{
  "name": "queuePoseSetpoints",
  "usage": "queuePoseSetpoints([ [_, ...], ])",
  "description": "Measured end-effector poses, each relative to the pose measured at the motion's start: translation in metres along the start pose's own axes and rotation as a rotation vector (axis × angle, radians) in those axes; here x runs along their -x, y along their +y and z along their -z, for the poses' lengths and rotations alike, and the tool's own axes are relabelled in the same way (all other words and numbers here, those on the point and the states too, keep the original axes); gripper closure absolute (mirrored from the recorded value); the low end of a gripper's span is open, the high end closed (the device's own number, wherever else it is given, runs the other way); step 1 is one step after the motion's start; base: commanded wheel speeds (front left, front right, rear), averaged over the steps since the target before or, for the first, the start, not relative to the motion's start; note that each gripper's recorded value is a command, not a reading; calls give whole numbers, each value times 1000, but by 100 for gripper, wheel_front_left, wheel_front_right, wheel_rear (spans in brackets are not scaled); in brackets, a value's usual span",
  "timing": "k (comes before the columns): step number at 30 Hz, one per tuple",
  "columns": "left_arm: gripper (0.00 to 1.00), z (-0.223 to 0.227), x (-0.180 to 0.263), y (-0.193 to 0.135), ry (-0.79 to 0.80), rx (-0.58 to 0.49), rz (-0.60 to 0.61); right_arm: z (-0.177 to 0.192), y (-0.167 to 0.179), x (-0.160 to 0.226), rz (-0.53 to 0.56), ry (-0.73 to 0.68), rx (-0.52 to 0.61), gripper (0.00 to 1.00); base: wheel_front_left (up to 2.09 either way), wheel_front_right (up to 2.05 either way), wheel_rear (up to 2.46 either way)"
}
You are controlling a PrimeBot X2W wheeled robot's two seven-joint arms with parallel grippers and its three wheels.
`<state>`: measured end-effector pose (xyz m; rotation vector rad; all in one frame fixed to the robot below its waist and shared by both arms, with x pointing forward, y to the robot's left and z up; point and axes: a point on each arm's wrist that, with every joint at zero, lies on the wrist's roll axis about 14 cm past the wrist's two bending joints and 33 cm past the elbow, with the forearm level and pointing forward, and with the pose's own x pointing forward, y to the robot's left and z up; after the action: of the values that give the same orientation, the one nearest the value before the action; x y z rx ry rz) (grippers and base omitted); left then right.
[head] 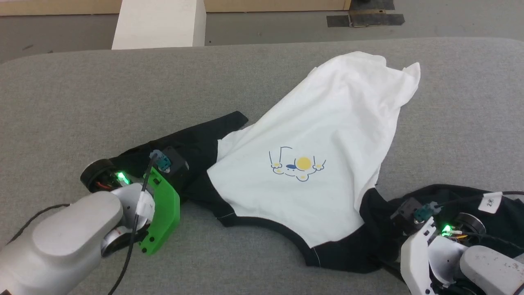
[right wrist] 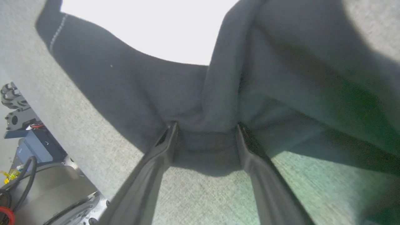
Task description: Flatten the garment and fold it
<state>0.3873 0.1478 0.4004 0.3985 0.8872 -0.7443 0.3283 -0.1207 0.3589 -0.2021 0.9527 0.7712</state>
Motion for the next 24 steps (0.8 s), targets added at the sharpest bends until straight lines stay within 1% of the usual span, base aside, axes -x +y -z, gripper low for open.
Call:
queuePoseSetpoints([
  [4, 100, -5, 3, -5, -64, 4, 0, -14, -5, 5, 22, -111, 12, 100, 0, 0, 0],
  [8, 100, -30, 17, -9, -218, -2, -15, -46, -8, 23, 51, -290, 47, 100, 0, 0, 0],
  [14, 100, -83, 73, 8, -489, -38, -128, -111, -20, 89, 139, -571, 135, 100, 0, 0, 0],
  [17, 100, -121, 114, 17, -648, -77, -202, -148, -27, 131, 206, -711, 193, 100, 0, 0, 0],
  [19, 100, -144, 140, 20, -738, -113, -238, -167, -30, 155, 244, -791, 210, 100, 0, 0, 0],
  [20, 100, -155, 154, 23, -782, -127, -263, -175, -32, 166, 268, -816, 230, 100, 0, 0, 0],
  [24, 100, -181, 187, 30, -866, -173, -322, -204, -43, 199, 352, -902, 273, 100, 0, 0, 0],
])
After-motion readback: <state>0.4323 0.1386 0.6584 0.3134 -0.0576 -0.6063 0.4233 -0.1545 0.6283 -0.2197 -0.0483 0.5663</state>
